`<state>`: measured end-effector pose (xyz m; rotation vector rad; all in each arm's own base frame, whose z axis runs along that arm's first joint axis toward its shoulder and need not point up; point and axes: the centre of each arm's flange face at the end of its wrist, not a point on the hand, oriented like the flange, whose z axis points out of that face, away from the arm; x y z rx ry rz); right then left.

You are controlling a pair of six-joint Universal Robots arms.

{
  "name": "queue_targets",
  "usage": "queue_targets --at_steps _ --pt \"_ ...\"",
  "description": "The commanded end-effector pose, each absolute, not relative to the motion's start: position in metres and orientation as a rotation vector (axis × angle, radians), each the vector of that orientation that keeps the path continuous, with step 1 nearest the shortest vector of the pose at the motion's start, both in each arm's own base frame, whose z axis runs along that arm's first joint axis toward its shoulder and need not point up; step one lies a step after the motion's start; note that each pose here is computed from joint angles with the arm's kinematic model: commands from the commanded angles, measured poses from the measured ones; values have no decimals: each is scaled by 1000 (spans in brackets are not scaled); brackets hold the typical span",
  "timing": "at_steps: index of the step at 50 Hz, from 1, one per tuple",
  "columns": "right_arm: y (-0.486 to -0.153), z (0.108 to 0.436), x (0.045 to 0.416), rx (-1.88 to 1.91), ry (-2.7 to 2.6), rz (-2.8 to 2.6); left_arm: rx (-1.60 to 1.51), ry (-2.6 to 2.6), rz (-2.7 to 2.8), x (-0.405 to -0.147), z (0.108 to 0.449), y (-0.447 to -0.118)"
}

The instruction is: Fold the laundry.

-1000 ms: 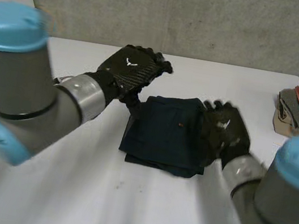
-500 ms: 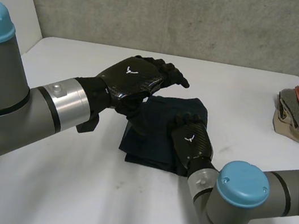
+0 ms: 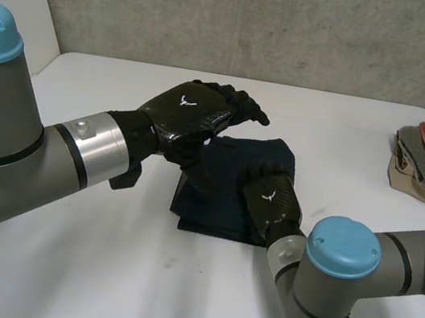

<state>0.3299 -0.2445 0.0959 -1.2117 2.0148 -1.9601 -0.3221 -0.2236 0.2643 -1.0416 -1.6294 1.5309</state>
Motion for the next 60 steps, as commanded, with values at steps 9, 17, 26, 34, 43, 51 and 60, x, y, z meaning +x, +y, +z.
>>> queue_targets --at_steps 9,17,26,34,43,51,60 --pt "-247 93 329 -1181 2041 -1926 -1042 -1632 1526 -323 263 -224" --pt "-253 97 332 -1166 2024 -1953 -1038 -1634 1523 -323 263 -224" --pt "-270 103 342 -1133 1991 -2018 -1033 -1636 1518 -322 262 -224" --pt "-283 101 351 -1122 1967 -2051 -1033 -1636 1518 -322 262 -224" --pt "-292 104 359 -1110 1924 -2077 -1033 -1634 1521 -322 263 -224" --pt "-311 116 358 -1075 1881 -2128 -1026 -1633 1525 -322 265 -224" --pt "-352 144 337 -1060 1760 -2208 -1022 -1630 1535 -321 268 -226"
